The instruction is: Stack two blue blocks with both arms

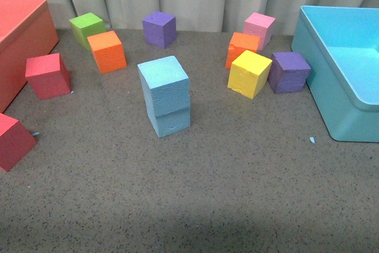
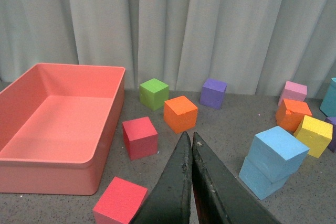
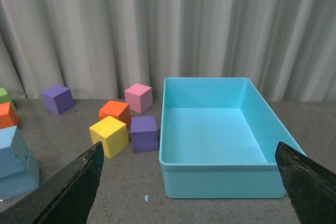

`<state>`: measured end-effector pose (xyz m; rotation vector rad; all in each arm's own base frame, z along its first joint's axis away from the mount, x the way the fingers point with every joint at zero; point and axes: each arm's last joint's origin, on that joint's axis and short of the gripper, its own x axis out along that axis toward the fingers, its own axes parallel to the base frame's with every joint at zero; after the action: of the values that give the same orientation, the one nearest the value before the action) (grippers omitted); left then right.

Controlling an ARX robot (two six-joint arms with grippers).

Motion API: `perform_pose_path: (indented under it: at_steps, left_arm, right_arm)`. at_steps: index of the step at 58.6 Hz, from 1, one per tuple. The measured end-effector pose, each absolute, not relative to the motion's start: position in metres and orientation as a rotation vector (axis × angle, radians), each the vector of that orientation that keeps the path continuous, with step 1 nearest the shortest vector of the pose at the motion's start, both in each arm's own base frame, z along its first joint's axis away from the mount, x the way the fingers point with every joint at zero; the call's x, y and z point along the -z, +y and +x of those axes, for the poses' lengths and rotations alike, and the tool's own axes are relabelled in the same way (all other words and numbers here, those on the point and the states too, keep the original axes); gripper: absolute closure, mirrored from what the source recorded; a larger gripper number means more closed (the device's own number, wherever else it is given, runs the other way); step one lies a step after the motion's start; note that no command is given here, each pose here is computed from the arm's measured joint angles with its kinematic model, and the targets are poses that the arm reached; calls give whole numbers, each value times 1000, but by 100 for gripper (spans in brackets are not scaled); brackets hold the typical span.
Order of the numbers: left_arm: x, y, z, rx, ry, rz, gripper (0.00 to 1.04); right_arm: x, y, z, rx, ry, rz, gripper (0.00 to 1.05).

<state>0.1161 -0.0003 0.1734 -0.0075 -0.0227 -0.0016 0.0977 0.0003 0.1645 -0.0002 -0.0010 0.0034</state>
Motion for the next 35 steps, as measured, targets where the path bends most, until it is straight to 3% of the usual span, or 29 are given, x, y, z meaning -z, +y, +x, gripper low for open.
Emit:
perform_pose_path:
  at_steps: [35]
  left_arm:
    - [-170,0,97,3,-17,-7,101]
  right_arm:
    - [-164,0,98,-3,-1,0,9]
